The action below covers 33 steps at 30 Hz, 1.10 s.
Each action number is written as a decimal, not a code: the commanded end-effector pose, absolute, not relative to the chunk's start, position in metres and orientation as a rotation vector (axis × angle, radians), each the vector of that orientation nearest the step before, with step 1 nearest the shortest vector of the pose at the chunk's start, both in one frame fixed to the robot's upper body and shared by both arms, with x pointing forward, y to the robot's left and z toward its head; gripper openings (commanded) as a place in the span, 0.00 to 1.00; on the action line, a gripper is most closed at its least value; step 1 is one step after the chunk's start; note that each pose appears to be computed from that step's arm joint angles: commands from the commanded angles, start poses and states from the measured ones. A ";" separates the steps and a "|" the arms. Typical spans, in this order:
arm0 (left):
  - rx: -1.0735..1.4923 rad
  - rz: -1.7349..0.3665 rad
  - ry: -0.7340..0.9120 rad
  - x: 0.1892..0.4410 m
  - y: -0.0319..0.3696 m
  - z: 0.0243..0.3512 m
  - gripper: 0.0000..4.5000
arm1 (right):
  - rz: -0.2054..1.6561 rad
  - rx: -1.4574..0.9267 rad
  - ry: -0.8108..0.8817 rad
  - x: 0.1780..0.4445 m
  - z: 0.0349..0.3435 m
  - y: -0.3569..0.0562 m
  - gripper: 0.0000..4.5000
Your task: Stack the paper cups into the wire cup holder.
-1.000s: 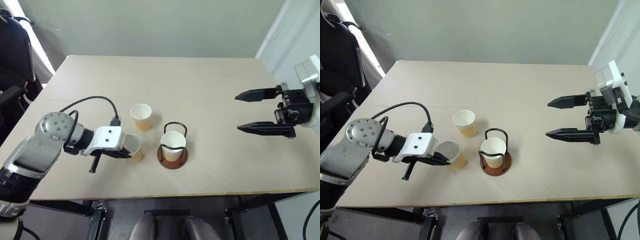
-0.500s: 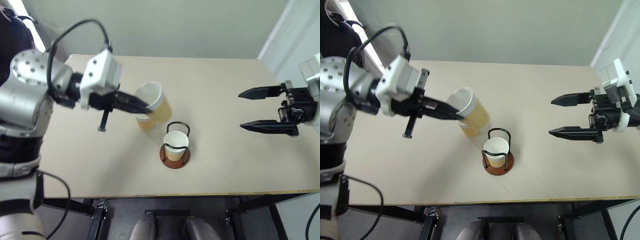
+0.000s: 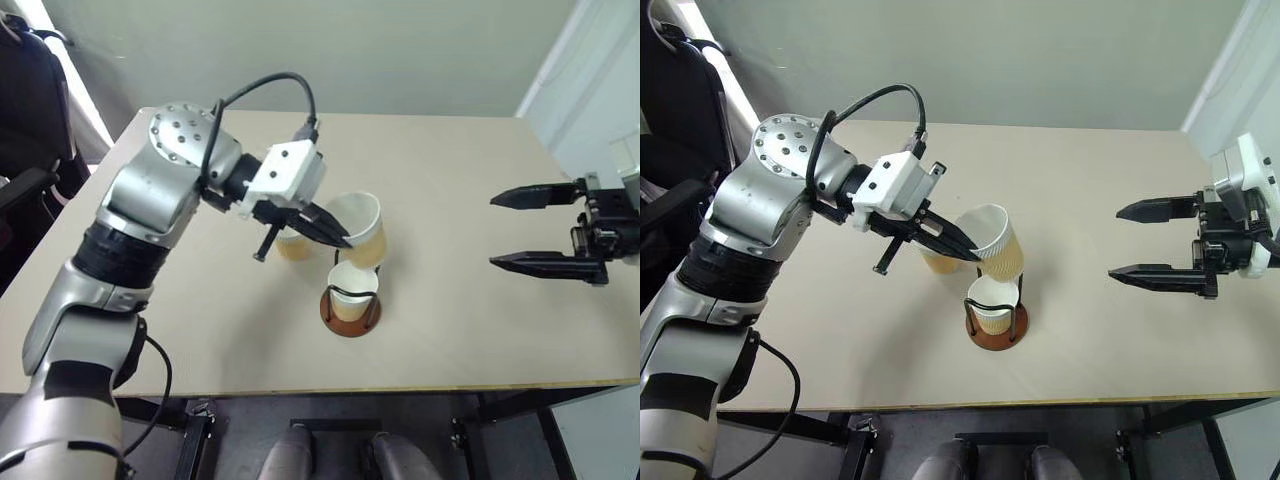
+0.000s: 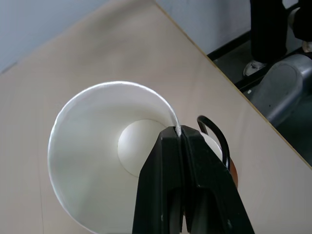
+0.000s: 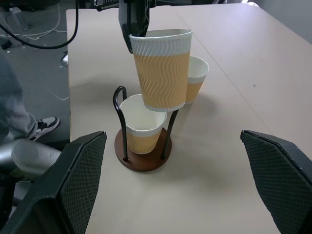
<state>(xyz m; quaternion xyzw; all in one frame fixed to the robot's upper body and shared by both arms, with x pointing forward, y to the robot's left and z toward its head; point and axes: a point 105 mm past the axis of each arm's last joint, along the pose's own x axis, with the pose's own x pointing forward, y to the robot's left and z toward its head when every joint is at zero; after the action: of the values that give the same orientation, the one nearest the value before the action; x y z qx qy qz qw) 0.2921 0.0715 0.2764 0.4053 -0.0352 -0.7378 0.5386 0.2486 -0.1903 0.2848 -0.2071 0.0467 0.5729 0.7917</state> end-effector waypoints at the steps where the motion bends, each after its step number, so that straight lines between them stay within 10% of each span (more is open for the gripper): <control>1: 1.026 -1.785 -0.117 0.289 0.074 0.283 0.01 | 1.209 -0.482 0.052 0.238 0.300 -0.193 1.00; 25: 1.076 -1.847 -0.051 0.283 0.074 0.268 0.01 | 1.243 -0.387 -0.018 0.225 0.311 -0.188 1.00; 33: 1.088 -1.844 -0.061 0.286 0.070 0.266 0.51 | 1.229 -0.392 -0.014 0.226 0.309 -0.188 1.00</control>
<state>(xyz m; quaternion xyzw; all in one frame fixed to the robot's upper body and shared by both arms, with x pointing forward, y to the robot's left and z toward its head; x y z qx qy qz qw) 0.2900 0.0708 0.2563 0.4235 -0.0100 -0.7552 0.5002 0.2305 -0.1889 0.3011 -0.1587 0.0079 0.5795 0.7994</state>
